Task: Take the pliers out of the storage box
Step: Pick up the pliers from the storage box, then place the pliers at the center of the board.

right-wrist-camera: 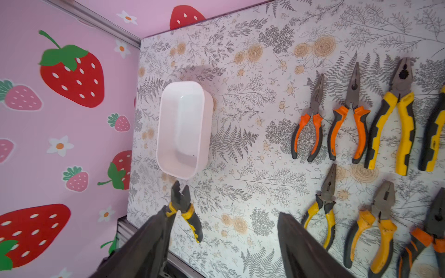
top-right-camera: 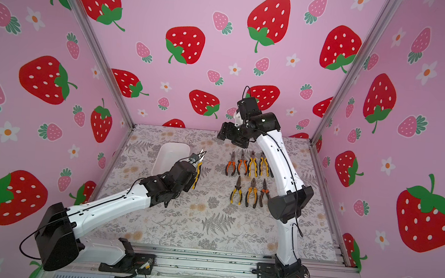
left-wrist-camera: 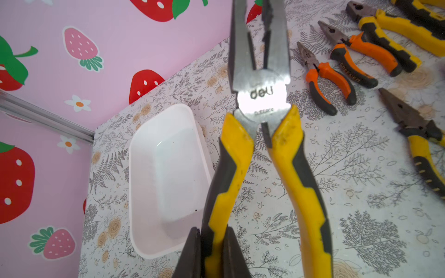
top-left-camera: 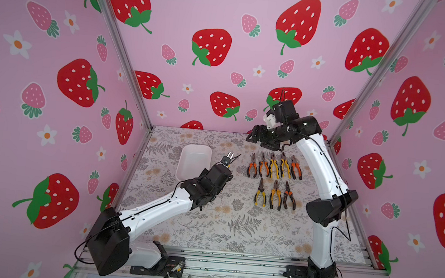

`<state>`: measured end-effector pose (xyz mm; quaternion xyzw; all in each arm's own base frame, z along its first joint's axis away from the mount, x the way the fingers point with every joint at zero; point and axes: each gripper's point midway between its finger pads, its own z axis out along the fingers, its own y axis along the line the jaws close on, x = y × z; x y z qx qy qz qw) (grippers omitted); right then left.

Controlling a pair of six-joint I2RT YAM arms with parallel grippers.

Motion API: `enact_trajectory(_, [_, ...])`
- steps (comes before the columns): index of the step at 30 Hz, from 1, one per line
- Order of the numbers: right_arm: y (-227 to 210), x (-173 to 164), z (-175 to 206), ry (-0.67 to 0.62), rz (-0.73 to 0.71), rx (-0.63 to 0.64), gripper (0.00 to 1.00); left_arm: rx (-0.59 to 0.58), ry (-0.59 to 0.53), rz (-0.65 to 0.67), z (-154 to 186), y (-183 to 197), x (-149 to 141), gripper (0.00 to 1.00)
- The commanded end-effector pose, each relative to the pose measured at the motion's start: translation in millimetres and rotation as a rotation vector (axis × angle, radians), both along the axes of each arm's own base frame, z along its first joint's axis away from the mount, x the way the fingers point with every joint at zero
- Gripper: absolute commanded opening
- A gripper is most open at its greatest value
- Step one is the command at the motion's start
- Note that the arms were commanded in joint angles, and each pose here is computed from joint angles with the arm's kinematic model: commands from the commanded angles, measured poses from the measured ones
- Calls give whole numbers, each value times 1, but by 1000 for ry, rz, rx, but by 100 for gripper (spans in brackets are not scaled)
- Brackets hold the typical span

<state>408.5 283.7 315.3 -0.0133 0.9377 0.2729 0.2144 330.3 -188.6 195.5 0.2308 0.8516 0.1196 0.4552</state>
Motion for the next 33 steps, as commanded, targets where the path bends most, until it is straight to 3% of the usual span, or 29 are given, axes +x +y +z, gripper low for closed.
enact_trajectory(1, [9, -24, -23, 178, 42, 21, 77, -17, -172, 29, 37, -12, 13, 0])
enact_trajectory(15, [31, -39, -47, 270, 113, 70, 73, 38, -230, -22, 35, -52, 25, 0])
enact_trajectory(24, [31, -43, -74, 312, 105, 38, 72, 25, -252, -27, 43, -58, 26, 0])
enact_trajectory(33, [36, -52, -79, 321, 110, 34, 57, 29, -244, -34, 40, -62, 27, 0])
